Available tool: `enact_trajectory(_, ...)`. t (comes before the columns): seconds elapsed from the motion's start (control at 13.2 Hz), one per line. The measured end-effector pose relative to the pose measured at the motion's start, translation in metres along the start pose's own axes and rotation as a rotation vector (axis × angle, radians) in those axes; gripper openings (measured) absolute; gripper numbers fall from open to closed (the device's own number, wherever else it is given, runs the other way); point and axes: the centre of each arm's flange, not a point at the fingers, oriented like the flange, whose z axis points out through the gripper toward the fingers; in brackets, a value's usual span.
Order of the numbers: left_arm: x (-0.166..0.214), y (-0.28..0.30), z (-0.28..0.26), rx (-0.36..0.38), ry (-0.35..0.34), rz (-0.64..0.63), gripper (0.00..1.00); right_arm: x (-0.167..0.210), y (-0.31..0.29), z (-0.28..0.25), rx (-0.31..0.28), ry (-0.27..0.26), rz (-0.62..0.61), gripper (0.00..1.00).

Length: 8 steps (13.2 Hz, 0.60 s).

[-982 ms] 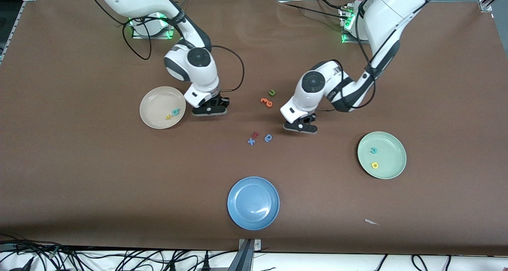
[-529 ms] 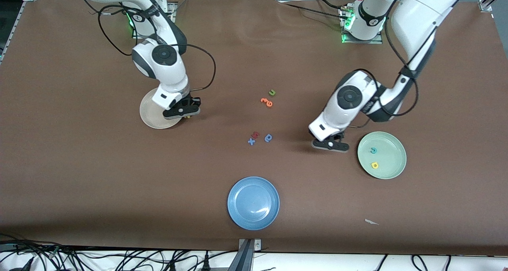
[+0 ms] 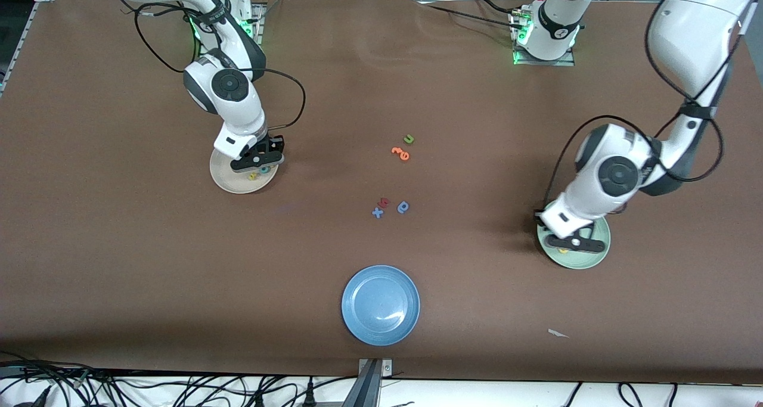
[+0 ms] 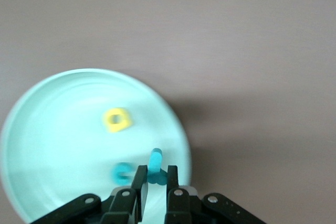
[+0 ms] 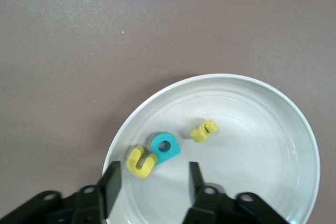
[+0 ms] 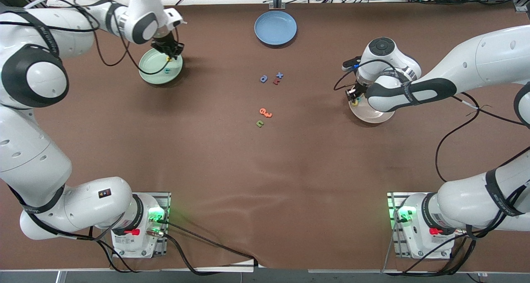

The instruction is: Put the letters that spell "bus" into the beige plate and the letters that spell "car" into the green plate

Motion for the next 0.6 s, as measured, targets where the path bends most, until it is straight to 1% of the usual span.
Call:
enact_trajectory(0.08, 0.000, -0.021, 0.001, 0.001, -0.002, -0.026, 0.19, 0.000, 0.000, -0.002, -0.003, 0.002, -0.001, 0.77)
enact_trajectory(0.15, -0.001, -0.037, 0.002, 0.001, -0.003, -0.048, 0.25, 0.000, 0.002, -0.005, -0.012, 0.001, 0.000, 0.89)
enact_trajectory(0.23, -0.001, -0.045, 0.002, 0.001, -0.005, -0.060, 0.35, 0.000, 0.004, -0.009, -0.022, -0.004, 0.010, 0.99)
enact_trajectory(0.3, -0.002, -0.048, 0.002, 0.005, -0.011, -0.064, 0.46, 0.001, 0.008, -0.015, -0.022, -0.015, 0.042, 1.00)
enact_trajectory(0.45, -0.001, -0.049, -0.006, 0.018, -0.026, -0.062, 0.67, 0.008, 0.014, -0.037, 0.007, -0.028, 0.142, 1.00)
enact_trajectory(0.53, 0.001, -0.054, -0.013, 0.029, -0.035, -0.056, 0.77, 0.014, 0.018, -0.053, 0.009, -0.033, 0.179, 1.00)
enact_trajectory(0.6, 0.004, -0.062, -0.024, 0.043, -0.047, -0.048, 0.88, 0.023, 0.023, -0.072, -0.006, -0.049, 0.206, 1.00)
